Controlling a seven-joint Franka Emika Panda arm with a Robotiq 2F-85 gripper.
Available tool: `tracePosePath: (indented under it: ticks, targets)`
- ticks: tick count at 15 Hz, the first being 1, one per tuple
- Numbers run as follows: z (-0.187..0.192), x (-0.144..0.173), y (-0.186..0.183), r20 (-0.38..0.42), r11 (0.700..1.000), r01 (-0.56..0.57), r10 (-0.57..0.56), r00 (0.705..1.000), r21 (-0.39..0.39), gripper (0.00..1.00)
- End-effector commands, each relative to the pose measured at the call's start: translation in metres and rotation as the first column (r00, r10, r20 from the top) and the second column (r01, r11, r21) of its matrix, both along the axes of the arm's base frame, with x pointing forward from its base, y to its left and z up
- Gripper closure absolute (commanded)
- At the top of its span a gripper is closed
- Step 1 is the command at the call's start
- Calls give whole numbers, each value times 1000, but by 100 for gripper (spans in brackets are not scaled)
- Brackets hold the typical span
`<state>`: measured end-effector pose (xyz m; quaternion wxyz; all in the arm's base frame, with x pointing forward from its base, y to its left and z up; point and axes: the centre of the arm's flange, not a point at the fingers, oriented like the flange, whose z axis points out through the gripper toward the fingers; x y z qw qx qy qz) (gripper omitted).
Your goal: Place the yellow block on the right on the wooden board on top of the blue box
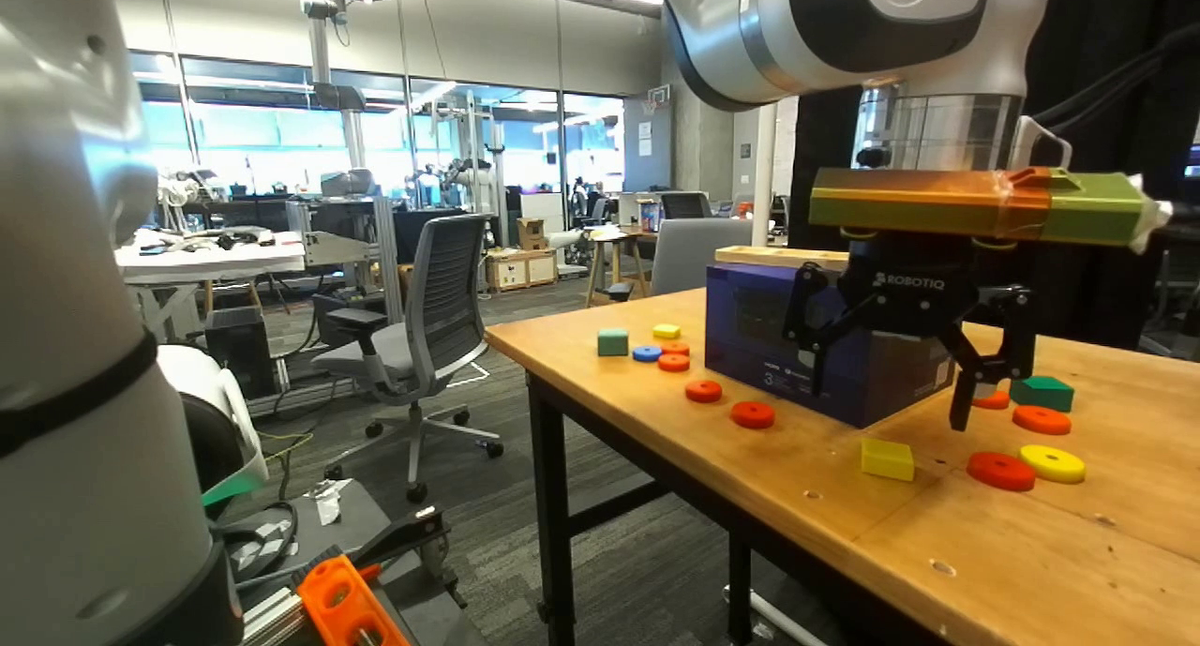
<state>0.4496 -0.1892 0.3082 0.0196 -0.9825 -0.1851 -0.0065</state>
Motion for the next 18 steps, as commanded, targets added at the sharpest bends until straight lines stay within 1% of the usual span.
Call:
tracePosePath:
  ticks: [1,17,18]
  targets:
    - [-7,8,-4,-2,1000,-16,16,1000,-12,0]
    - [-38,7,-12,-54,1000,-14,13,998,-22,0]
    - [-39,7,-13,-53,1000,-20,18,998,-23,22]
